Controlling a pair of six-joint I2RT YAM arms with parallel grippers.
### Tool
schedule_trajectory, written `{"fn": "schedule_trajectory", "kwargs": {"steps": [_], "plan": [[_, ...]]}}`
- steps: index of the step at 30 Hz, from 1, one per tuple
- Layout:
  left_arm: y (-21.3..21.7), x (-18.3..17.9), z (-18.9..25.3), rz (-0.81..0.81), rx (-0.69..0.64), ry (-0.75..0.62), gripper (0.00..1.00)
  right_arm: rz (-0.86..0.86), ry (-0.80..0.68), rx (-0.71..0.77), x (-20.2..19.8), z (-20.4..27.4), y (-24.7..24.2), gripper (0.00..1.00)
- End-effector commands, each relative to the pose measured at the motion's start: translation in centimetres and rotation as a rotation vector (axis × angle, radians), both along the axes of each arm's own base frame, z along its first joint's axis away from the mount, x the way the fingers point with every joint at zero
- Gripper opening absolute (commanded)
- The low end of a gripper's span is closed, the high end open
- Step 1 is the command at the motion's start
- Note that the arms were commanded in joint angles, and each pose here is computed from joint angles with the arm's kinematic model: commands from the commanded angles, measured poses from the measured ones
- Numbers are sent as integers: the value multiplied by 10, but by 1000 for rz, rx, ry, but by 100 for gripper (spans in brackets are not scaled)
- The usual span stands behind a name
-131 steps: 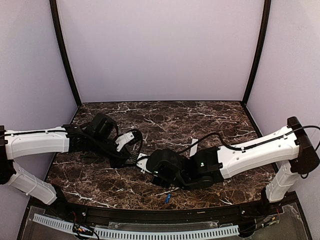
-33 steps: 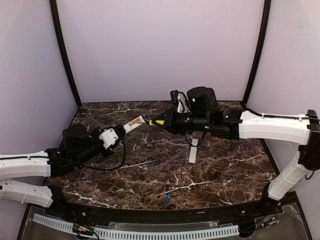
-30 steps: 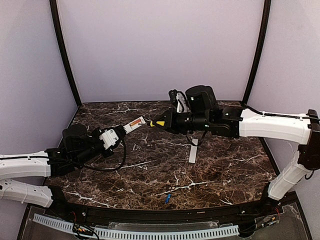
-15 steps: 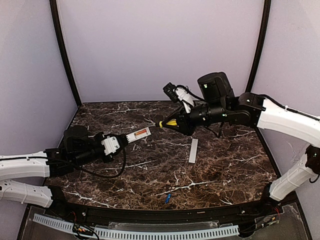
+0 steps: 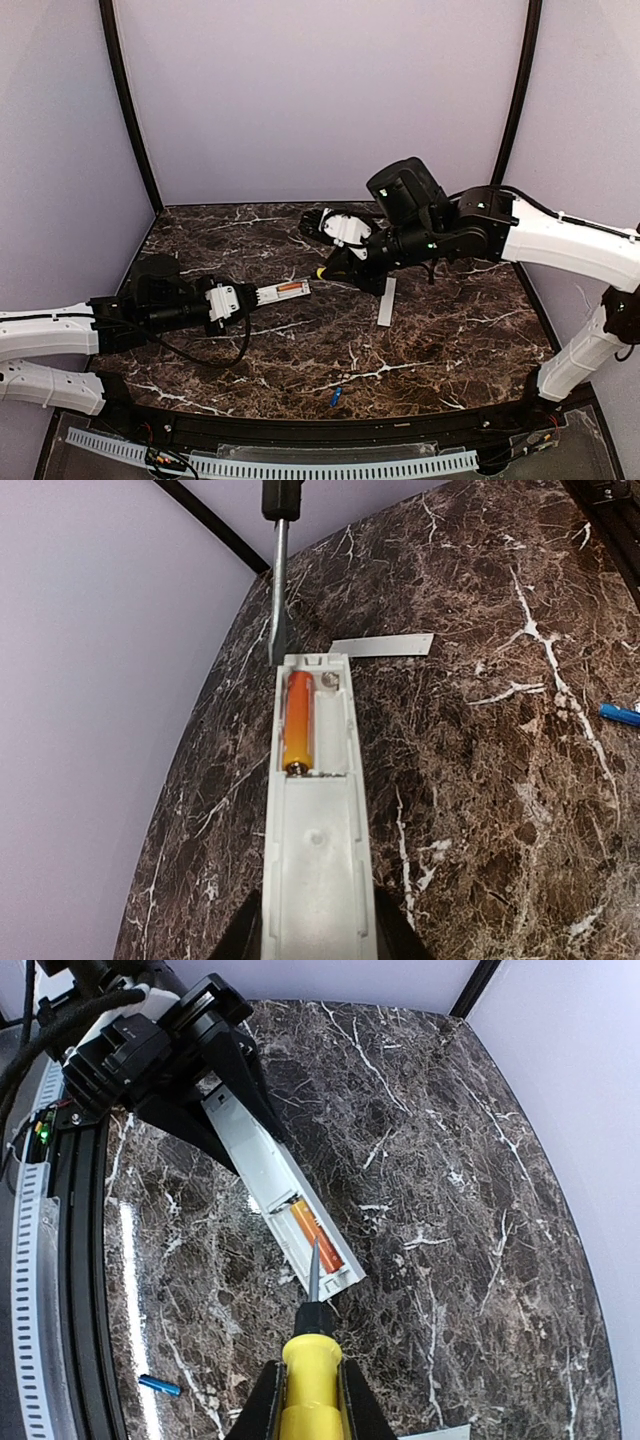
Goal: Unload the batteries from the remote control
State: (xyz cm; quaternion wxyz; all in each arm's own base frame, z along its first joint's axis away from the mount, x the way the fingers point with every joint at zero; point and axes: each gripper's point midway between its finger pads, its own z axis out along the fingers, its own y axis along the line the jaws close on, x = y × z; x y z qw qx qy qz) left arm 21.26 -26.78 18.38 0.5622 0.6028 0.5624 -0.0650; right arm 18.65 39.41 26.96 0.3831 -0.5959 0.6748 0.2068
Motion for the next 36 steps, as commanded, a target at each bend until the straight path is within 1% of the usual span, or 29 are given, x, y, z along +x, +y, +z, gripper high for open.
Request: {"fn": "schedule_trajectory", "kwargs": {"steps": [1, 7, 15, 23, 36], "plan": [[-6, -10, 2, -49, -20, 40, 0, 7, -137, -66, 7, 5, 5, 0], [-6, -10, 2, -47, -19, 44, 0, 5, -161, -95, 10, 1, 8, 0], [-6, -10, 2, -41, -26, 51, 0, 17, -150, -111, 5, -9, 13, 0], [-6, -9, 4, -36, -38, 52, 0, 17, -156, -92, 3, -2, 12, 0], [-5, -8, -3, -30, -15, 64, 0, -4, -193, -68, 0, 16, 7, 0]]}}
